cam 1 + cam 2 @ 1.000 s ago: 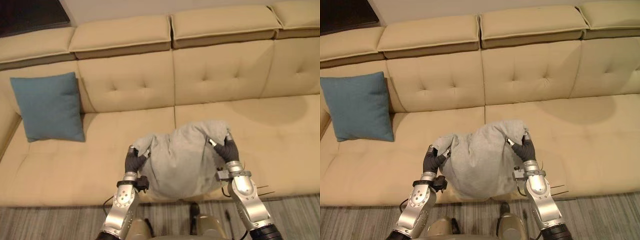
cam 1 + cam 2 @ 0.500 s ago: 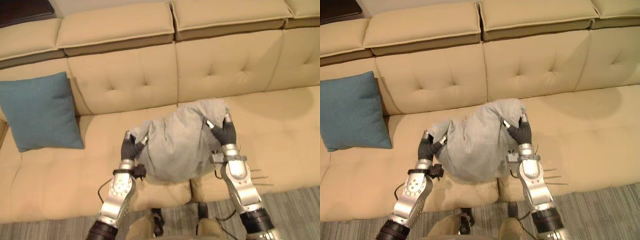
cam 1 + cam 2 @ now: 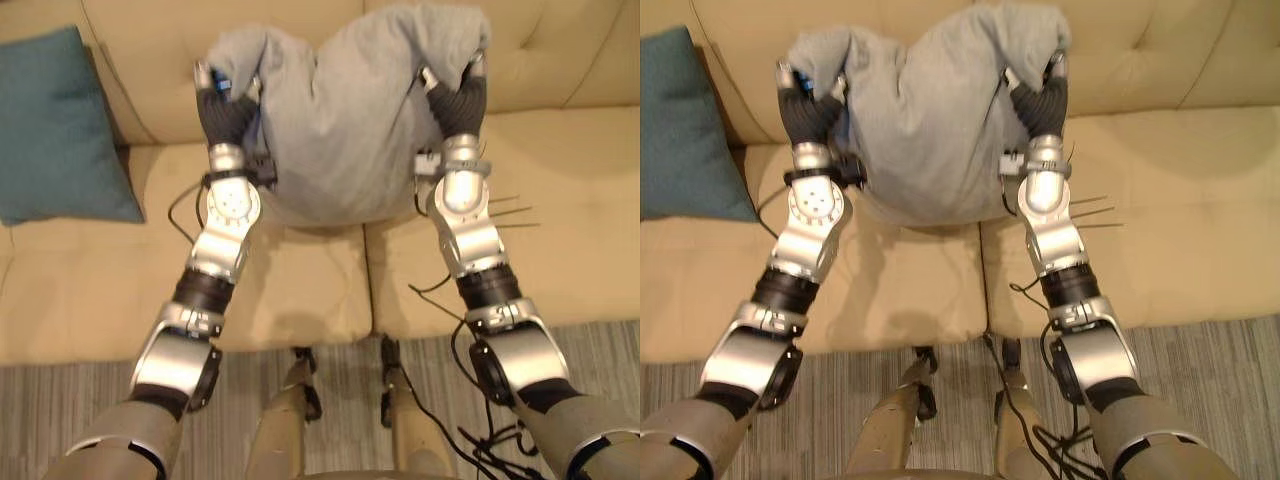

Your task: Pick up cushions and gather them together orderly.

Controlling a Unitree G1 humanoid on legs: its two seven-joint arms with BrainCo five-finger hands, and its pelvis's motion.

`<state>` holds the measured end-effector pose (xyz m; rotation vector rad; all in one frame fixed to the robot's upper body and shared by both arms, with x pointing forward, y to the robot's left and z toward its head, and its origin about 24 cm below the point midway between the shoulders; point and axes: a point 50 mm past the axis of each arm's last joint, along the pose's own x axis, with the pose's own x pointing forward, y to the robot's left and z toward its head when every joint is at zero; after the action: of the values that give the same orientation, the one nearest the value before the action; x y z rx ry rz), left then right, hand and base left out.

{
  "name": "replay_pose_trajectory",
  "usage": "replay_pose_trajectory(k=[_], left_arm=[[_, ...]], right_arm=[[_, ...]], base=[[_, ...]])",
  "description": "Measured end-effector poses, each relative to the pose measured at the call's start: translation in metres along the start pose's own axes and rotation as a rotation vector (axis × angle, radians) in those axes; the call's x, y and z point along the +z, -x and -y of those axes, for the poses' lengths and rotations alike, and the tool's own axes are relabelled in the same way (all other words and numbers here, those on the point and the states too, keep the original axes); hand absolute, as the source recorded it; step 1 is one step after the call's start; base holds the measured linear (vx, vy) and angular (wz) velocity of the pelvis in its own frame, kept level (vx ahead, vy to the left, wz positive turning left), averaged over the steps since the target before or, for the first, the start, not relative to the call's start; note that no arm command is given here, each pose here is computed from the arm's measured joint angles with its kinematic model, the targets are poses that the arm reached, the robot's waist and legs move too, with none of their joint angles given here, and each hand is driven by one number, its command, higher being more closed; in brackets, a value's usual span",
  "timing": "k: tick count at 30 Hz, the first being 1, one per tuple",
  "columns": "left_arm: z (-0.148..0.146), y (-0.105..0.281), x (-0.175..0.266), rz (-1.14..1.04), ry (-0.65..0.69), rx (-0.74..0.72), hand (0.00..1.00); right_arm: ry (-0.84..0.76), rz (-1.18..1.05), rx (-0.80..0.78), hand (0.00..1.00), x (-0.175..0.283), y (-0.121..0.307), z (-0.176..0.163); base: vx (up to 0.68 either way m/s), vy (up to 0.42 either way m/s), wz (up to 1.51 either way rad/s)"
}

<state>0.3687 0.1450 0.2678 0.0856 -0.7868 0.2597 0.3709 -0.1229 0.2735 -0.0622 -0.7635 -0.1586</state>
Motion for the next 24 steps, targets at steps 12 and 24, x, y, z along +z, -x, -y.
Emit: replay_pose_trajectory(k=[12, 24], left_arm=[[0.004, -0.067, 0.051, 0.1, -0.013, 0.068, 0.0], [-0.051, -0.08, 0.049, 0.092, -0.041, 0.133, 0.0]], right_arm=[[0.046, 0.086, -0.113, 0.0, 0.054, -0.07, 0.006], [0.147, 0.173, -0.164, 0.0, 0.082, -0.091, 0.051]], base=[[-0.03, -0.009, -0.01], [0.02, -0.004, 0.01]])
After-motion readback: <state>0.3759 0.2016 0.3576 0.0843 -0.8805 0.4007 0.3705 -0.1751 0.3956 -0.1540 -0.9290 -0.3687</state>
